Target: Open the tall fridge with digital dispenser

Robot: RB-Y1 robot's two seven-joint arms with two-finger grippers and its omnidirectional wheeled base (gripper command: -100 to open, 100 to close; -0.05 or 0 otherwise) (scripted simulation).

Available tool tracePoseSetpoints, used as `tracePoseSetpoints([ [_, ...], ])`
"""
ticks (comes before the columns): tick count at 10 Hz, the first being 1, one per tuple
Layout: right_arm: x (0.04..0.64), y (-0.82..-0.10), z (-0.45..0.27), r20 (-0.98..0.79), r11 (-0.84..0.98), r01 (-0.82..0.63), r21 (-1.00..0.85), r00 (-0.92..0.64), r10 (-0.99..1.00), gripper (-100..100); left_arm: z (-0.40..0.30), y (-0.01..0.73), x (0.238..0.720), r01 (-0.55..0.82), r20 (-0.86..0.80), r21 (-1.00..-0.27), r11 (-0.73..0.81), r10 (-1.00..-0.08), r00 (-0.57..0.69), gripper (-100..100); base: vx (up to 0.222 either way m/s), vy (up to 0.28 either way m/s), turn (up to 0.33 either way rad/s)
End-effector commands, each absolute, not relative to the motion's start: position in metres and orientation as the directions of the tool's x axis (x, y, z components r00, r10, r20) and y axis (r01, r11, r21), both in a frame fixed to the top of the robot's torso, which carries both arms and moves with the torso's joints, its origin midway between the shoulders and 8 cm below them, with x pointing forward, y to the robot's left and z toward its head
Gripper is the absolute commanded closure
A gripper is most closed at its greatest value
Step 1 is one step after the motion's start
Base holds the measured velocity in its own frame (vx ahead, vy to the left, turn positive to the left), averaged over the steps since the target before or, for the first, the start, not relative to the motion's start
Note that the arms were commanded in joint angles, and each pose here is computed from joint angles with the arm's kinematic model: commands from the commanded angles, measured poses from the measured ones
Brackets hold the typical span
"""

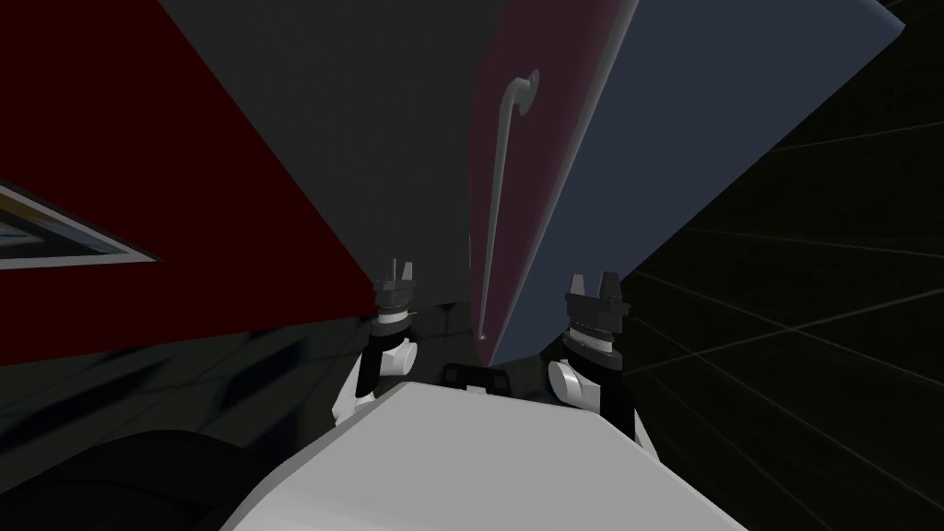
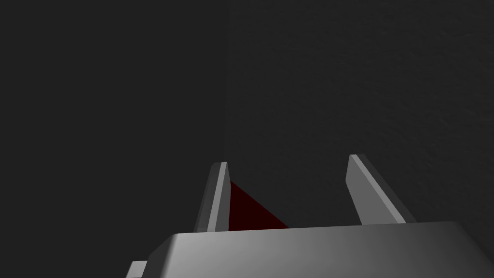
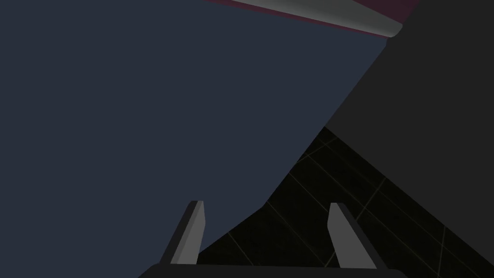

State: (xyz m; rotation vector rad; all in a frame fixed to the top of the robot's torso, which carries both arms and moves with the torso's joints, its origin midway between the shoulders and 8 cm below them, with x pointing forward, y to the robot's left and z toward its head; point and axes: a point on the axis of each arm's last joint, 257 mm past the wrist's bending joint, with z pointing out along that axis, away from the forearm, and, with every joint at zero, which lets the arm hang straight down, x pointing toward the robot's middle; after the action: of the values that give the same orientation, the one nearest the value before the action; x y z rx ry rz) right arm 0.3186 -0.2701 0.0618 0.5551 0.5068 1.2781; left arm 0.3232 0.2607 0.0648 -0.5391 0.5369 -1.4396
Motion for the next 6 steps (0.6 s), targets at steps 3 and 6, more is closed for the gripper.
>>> tracePoseSetpoints([
  [3,0.319,-0.270,0.062,-0.046,0.195,-0.742,0.642,0.216,0.975,0,0.065,0.261,0.323,0.767,-0.020,-0.639,0.057,-0.998,0.058,0,0.000,0.000,0.000],
  [6,0.323,-0.260,0.058,-0.066,0.148,-0.749,0.646,0.138,0.988,-100,0.065,0.261,0.323,0.767,-0.020,-0.639,0.057,-0.998,0.058,0,-0.002,0.000,0.012],
])
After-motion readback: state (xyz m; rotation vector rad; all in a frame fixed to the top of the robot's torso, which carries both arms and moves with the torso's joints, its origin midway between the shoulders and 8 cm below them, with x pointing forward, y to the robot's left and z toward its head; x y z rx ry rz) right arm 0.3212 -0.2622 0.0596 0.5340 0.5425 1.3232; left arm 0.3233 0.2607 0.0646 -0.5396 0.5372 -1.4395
